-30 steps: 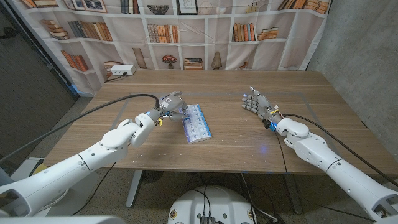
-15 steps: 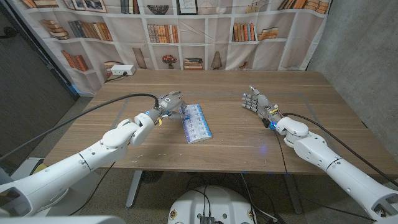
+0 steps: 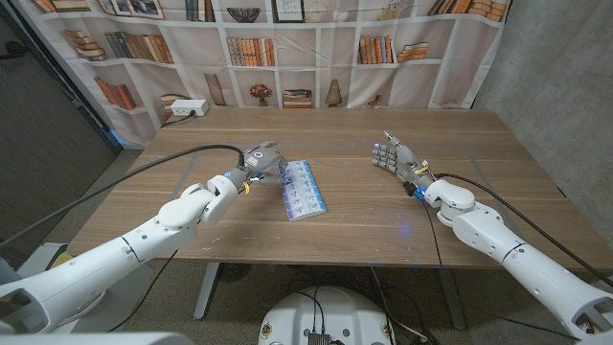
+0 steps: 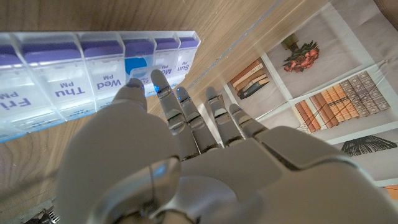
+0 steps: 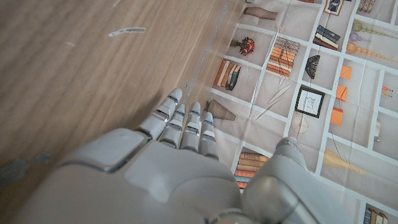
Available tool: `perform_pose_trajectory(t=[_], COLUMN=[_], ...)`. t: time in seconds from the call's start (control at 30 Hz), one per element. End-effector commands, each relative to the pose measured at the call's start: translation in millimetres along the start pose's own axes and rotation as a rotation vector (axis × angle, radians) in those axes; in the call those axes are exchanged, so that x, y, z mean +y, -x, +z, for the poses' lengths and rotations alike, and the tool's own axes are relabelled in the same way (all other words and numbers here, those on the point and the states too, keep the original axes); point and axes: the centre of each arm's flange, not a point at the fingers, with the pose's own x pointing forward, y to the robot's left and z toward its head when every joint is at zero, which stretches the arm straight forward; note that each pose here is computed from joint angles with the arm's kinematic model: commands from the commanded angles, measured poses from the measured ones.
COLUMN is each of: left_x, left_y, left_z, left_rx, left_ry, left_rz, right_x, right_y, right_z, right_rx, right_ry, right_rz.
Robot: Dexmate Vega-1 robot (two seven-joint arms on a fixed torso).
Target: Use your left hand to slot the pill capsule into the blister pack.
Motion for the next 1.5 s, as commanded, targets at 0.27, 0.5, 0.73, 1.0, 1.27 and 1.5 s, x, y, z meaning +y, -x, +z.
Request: perform_pose_trajectory(t=[0.27,0.5,0.73,1.0,1.27,1.5], left_x=[-2.3,-1.7,-4.1,-7.5,-8.1,-12.8], left_y=[2.6,4.8,6.1,4.6,1.3,0.3], left_z=[3.6,3.5,2.6,1.7,1.9,3.6], left_rx=[-0.002,0.006,0.013,0.017,0.006,-0.001], left_ry=[0.007,0.002,0.014,0.02,0.018,0.032], left_rz=[-0.027,-0.034,-0.041,-0.042,-0.049,-0.061], right_x=[-1.4,-1.3,-1.3,-1.4,-2.2,-2.4], right_y=[1.9,0.5,-2.6,-4.0,-2.2,1.6], right_z=[0.4,0.0,1.8,2.9,3.5,3.1], right_rx=[-0.001,-0.001,0.01,0.013,0.008,0.014], right_ry=[-0.002,-0.005,0.001,0.005,0.004,0.004], right_rz=[0.002,0.007,0.011,0.011,0.001,-0.005])
